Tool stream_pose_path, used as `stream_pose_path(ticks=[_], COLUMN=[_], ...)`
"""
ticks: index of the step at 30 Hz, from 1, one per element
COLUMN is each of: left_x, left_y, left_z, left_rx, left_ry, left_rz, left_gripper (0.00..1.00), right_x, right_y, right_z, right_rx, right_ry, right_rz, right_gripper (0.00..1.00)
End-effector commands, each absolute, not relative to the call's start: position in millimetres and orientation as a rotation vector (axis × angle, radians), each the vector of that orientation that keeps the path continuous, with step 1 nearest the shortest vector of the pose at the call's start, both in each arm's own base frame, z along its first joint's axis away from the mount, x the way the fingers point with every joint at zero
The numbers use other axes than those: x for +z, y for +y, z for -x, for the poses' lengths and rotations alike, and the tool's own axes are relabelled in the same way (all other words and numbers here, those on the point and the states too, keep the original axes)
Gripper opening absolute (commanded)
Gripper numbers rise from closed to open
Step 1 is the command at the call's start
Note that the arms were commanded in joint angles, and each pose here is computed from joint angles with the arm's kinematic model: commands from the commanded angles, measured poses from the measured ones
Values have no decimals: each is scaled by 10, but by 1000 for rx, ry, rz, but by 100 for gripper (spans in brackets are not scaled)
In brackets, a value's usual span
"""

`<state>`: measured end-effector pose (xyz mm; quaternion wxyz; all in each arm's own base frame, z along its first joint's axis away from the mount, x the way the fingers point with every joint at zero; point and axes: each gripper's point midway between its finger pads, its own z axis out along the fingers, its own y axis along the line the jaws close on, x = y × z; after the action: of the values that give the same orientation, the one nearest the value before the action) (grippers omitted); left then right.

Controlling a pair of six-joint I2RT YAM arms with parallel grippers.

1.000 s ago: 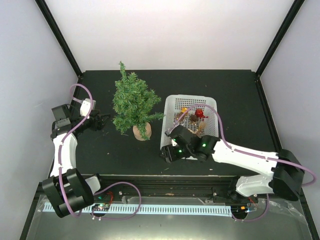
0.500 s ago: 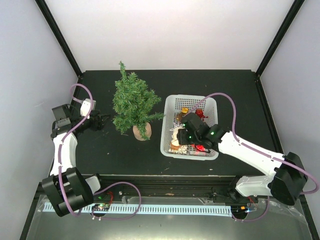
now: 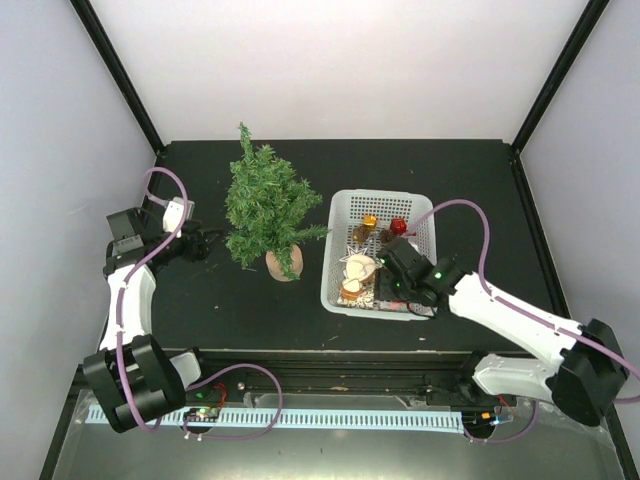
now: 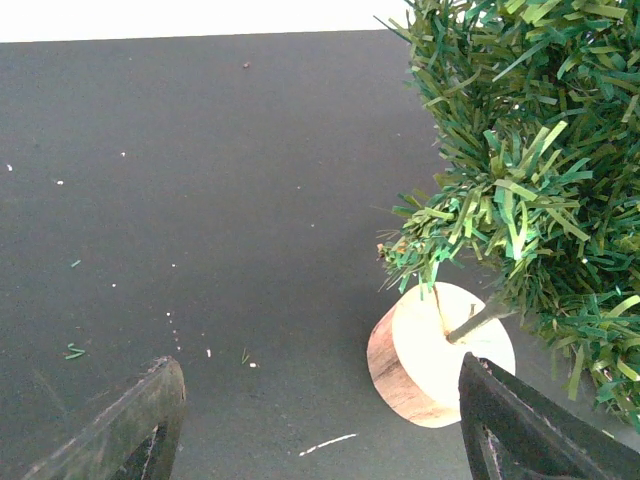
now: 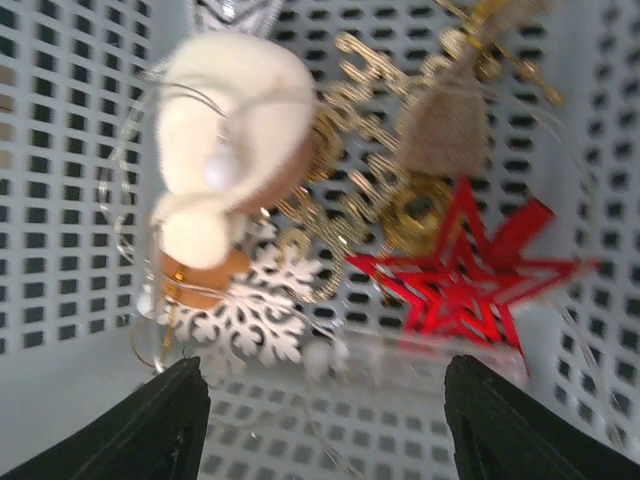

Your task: Decorate the small christmas tree

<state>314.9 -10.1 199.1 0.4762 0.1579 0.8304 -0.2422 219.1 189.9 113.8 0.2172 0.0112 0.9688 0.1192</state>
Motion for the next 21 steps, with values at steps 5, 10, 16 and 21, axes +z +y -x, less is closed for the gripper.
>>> stream_pose_path(ticks=[5,10,16,21], left_x=[2138,2139,2151,2193], left_y=[-196,-215,-200,-181], left_z=[-3166,-3174,-3201,-3254], left_rx=[-590,-592,-579,-581], left_ry=[2001,1999,1999,1997], left_rz=[-424,-429,-430,-425], left_gripper=[75,75,75,75], right_x=[1027,916,877,1105], right_y=[1416,1073,758,1115], right_z=[-1748,-1592,-1481,-1710], right_rx=[296,134,-15,176], right_ry=[2755,2793,2783,2759], right_rz=[-277,-387,-535,-347], right_gripper=[72,73,76,80])
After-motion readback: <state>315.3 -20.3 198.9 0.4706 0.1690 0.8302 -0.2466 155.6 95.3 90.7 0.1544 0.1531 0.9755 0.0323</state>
